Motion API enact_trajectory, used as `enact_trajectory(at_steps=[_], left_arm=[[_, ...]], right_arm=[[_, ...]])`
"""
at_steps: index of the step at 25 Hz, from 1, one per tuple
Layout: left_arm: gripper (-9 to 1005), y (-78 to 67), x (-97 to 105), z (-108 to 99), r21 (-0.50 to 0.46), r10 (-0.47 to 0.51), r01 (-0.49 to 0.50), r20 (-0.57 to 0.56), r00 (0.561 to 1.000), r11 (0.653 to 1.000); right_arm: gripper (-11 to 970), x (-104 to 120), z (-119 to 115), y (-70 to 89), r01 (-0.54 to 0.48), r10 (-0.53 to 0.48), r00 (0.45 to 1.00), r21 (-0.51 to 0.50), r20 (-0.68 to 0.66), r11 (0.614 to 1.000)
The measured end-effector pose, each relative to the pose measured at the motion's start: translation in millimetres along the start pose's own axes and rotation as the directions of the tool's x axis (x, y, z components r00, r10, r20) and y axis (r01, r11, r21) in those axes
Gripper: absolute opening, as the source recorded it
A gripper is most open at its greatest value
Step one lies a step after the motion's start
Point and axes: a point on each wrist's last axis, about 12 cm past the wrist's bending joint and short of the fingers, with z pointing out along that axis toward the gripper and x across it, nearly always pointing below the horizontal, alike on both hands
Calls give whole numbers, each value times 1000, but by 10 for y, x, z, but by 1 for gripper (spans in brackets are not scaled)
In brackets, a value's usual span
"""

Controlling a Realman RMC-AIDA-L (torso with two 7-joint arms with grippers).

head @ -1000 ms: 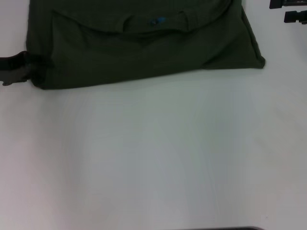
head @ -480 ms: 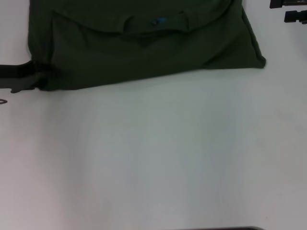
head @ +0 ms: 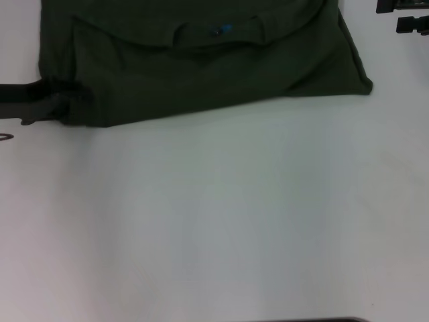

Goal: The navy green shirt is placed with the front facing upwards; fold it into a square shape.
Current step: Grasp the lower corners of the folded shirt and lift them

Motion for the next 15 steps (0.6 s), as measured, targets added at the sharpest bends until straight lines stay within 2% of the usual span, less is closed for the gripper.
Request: enact_trajectory(at_steps=[10, 15], left_arm=[[581, 11, 17, 8, -9, 3, -3, -4, 1000, 1000], [582, -35, 42, 57, 0, 11, -11, -20, 1000, 1000]], right_arm=[[923, 2, 4, 1, 3, -3, 1000, -1, -1, 1000], [924, 5, 0, -1, 2, -2, 1000, -2, -1, 1000]])
